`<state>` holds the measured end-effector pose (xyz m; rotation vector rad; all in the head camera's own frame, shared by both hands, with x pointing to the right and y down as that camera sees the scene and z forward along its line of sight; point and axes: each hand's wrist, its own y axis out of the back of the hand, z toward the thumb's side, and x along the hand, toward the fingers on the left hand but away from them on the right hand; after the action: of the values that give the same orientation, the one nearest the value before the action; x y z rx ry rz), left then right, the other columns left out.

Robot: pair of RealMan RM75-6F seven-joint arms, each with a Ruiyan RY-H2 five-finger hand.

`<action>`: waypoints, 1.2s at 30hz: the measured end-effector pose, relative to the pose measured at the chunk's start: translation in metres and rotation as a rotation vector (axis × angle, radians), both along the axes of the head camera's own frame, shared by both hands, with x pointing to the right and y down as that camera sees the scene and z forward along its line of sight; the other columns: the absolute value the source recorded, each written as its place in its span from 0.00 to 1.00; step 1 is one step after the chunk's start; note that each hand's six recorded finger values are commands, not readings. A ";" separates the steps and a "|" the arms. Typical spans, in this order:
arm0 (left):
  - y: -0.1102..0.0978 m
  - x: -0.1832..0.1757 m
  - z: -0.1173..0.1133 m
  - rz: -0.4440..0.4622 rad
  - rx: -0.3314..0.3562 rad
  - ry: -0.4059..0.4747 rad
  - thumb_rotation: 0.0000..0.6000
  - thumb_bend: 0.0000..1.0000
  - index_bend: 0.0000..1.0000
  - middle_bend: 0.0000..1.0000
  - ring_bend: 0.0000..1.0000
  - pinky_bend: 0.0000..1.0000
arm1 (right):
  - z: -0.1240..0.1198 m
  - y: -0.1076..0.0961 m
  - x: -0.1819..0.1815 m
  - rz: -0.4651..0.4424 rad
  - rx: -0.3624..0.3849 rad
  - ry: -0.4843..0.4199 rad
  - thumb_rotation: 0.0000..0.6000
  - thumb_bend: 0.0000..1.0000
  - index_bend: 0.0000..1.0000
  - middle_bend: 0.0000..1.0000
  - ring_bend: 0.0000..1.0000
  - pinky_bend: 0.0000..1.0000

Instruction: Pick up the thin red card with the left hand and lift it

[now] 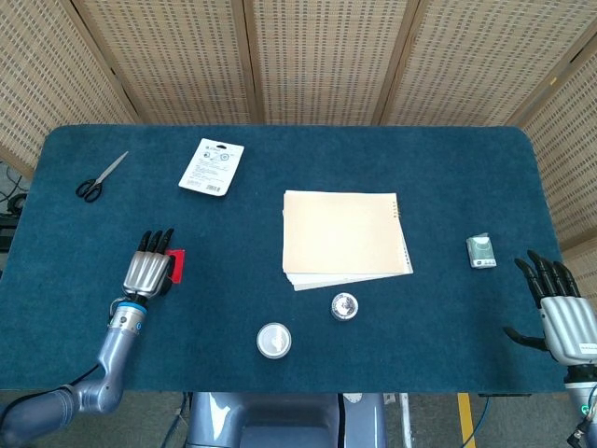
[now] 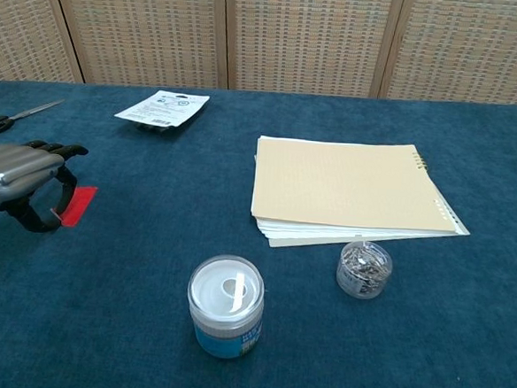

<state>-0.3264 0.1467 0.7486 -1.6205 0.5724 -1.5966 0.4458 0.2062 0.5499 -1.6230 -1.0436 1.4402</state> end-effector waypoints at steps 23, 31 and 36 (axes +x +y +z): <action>-0.004 -0.007 -0.002 0.004 0.000 -0.032 1.00 0.37 0.64 0.00 0.00 0.00 | 0.000 0.000 0.000 -0.001 0.000 0.002 1.00 0.05 0.00 0.00 0.00 0.00; -0.004 -0.008 -0.001 0.002 0.000 -0.035 1.00 0.40 0.64 0.00 0.00 0.00 | 0.000 0.000 0.000 -0.001 0.000 0.001 1.00 0.05 0.00 0.00 0.00 0.00; -0.004 -0.008 0.000 0.001 0.002 -0.037 1.00 0.42 0.64 0.00 0.00 0.00 | 0.000 0.000 0.000 -0.001 0.000 0.001 1.00 0.05 0.00 0.00 0.00 0.00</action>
<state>-0.3340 0.1422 0.7482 -1.5867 0.5531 -1.6209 0.4456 0.2064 0.5497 -1.6226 -1.0420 1.4404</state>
